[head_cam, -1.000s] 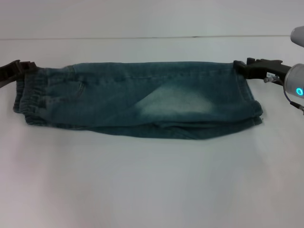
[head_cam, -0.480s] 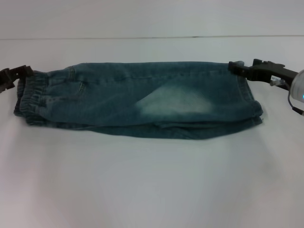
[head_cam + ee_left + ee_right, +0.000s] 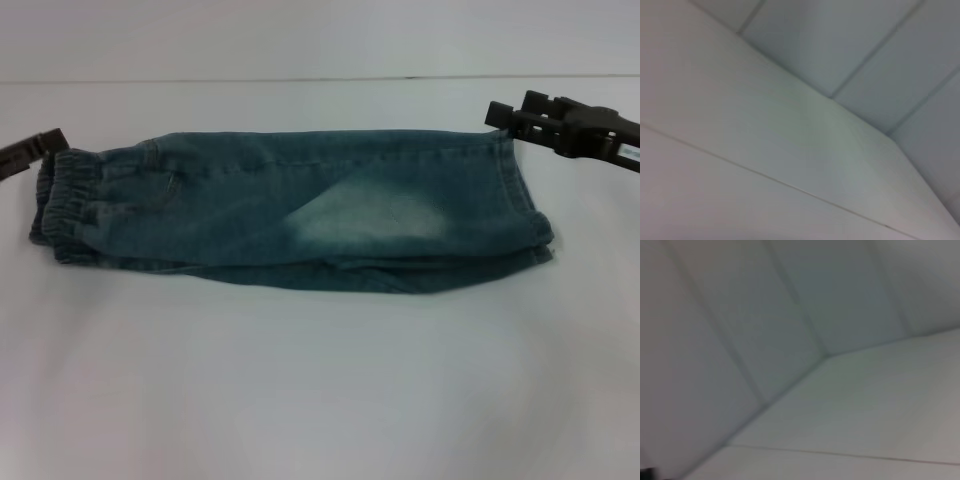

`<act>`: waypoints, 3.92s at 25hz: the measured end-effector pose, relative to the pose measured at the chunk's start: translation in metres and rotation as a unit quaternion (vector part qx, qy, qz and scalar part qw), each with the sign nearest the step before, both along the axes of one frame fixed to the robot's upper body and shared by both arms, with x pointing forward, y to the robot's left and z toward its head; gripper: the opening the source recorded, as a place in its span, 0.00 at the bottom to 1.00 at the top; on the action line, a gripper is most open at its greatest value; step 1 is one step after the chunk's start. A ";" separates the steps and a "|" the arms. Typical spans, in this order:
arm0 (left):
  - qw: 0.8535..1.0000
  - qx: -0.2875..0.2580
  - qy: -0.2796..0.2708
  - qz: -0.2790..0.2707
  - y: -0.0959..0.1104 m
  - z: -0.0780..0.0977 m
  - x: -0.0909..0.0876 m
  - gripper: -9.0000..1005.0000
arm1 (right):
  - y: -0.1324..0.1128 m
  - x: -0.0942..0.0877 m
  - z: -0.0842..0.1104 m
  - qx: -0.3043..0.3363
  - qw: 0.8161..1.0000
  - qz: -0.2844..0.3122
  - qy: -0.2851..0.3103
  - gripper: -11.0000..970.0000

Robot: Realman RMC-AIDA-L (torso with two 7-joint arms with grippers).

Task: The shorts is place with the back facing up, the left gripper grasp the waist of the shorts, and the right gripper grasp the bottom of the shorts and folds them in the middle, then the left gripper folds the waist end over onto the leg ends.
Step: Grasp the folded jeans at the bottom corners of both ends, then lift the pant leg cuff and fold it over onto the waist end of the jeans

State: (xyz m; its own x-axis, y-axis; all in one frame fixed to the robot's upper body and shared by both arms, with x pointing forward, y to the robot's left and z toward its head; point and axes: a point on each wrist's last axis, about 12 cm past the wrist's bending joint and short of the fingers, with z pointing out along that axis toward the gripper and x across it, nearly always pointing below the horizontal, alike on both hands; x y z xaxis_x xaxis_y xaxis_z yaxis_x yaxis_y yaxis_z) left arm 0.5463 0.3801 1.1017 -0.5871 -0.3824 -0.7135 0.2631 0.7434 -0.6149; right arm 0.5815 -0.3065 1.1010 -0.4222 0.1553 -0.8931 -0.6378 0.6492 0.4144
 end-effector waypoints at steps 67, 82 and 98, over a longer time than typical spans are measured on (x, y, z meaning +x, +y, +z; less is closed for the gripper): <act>0.958 0.265 0.078 -0.073 -0.027 -0.022 0.043 0.59 | 0.036 -0.032 0.009 -0.032 0.971 0.236 0.023 0.98; 0.958 0.264 0.076 -0.083 -0.030 -0.021 0.044 0.35 | 0.036 -0.033 0.007 -0.033 0.971 0.234 0.024 0.98; 0.962 0.236 0.061 -0.120 -0.036 -0.006 0.041 0.17 | 0.038 -0.031 0.004 -0.040 0.972 0.229 0.028 0.97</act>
State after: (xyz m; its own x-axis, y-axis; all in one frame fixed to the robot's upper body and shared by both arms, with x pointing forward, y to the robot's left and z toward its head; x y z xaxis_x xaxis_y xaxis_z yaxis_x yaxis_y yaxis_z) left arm 0.5874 0.3445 1.0953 -0.7089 0.1250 -0.6942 0.4097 0.8741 -0.2609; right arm 0.5505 -0.2686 1.1047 -0.4788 -0.1300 -0.8682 -0.8457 0.3338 0.4164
